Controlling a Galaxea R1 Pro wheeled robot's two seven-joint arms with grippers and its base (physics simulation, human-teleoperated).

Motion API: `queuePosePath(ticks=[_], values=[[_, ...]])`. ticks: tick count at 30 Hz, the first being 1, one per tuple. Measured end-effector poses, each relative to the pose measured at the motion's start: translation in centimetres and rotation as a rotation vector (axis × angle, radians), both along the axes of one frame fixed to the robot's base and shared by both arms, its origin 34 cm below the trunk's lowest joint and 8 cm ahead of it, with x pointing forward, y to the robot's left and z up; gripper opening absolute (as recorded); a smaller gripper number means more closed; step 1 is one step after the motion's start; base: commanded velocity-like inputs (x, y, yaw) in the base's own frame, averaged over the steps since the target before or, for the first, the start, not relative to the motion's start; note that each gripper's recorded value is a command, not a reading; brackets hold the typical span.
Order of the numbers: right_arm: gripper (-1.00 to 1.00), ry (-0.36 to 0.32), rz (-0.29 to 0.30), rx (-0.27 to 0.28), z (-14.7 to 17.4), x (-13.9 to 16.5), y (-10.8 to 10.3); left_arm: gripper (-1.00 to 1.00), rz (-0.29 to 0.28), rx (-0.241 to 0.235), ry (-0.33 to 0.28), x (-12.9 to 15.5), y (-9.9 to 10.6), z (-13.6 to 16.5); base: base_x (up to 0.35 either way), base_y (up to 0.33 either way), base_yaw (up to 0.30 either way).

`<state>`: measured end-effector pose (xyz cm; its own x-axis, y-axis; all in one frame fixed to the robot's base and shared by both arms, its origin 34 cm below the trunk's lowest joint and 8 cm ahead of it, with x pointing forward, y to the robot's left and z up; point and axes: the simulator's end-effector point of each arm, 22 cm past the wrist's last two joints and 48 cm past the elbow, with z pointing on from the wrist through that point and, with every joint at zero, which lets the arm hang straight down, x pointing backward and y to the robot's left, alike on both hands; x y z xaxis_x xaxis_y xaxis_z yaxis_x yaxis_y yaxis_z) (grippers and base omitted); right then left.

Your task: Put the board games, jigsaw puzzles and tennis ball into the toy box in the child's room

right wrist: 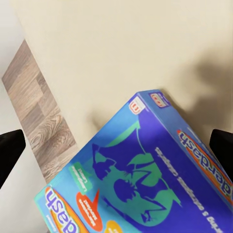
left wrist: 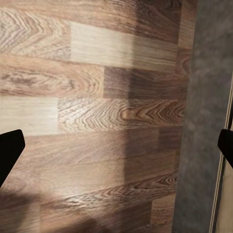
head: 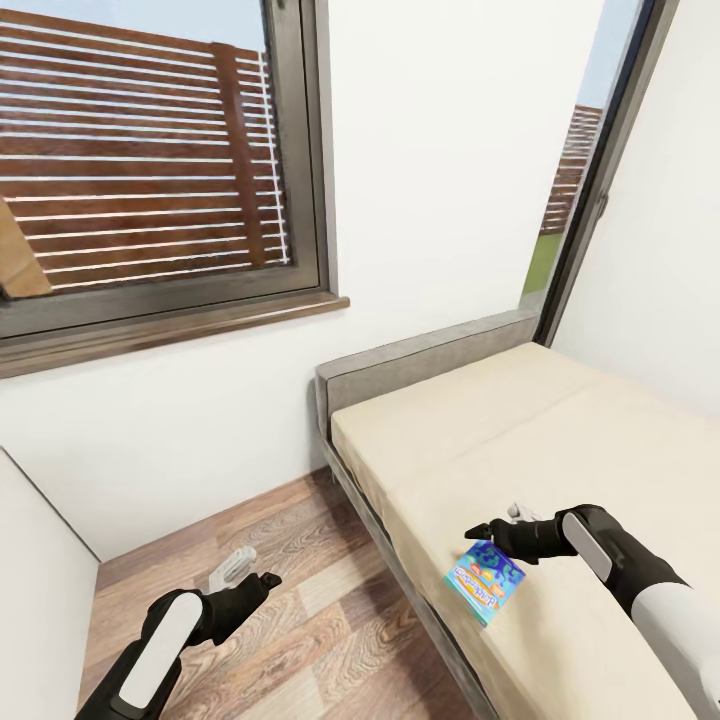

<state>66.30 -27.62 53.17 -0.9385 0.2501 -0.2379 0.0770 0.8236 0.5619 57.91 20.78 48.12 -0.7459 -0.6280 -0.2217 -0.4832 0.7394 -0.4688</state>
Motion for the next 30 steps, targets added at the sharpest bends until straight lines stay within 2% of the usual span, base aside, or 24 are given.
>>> queuePosePath(ticks=[14,30], values=[[1.00,-0.001,0.000,0.000,0.00,0.03,-0.02,1.00,-0.001,0.000,0.000,0.01,-0.03,0.00,-0.087,-0.015,0.000],[1.00,-0.001,0.000,0.000,0.02,0.03,-0.02,1.00,-0.001,0.000,0.000,0.01,-0.03,0.01,-0.021,-0.003,0.000]])
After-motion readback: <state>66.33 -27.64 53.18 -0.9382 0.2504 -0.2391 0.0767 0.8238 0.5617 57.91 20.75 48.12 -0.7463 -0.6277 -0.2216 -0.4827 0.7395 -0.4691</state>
